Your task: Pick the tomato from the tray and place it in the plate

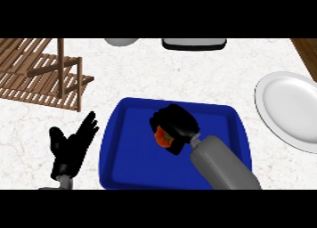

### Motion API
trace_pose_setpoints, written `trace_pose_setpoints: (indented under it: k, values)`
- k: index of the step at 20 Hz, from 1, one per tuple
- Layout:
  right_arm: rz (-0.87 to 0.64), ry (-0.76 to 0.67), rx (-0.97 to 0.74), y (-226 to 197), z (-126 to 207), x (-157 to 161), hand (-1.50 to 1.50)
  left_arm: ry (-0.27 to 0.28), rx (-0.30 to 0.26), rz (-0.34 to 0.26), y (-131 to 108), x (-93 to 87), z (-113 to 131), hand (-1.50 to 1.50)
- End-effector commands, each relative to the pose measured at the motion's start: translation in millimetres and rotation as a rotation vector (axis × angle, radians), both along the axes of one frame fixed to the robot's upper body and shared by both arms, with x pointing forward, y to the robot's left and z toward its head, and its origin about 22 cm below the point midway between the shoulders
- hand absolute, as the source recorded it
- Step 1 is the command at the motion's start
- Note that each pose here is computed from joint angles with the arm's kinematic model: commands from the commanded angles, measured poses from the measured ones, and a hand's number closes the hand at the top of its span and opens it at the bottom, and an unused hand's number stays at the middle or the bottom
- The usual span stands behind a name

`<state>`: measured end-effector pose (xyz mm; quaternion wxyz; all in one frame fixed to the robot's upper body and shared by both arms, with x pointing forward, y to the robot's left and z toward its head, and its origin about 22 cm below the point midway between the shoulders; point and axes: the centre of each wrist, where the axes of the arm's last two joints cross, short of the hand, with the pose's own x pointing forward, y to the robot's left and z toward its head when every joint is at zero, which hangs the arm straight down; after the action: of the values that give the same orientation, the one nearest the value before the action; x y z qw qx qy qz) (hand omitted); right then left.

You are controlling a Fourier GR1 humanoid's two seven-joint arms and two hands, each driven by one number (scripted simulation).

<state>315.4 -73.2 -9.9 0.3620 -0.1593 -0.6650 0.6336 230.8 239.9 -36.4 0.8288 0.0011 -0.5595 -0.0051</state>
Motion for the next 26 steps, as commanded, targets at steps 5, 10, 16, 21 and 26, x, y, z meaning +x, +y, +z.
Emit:
trace_pose_setpoints:
  k: [5, 10, 16, 21, 26]
  values:
    - [-0.629, 0.011, 0.124, -37.5, 7.1, 27.0, 1.5, -0.001, 0.0, 0.012, 4.5, 2.8, 1.6, 0.0]
    - [-1.192, -0.033, 0.264, -65.0, 30.3, 54.8, 1.5, -0.009, 0.0, 0.017, -2.9, 2.0, 3.3, 0.0]
    - [-1.518, -0.333, 0.385, -48.5, 68.7, 78.0, 1.5, 0.003, 0.019, -0.006, -1.3, 4.2, 1.0, 0.0]
    - [-1.725, -0.46, 0.514, -47.2, 88.7, 91.2, 1.5, -0.022, 0.019, -0.028, -6.3, 5.8, 11.1, 0.0]
    - [-1.803, -0.566, 0.614, -61.1, 91.5, 89.9, 1.5, 0.004, 0.004, -0.034, 4.3, 5.6, 7.8, 0.0]
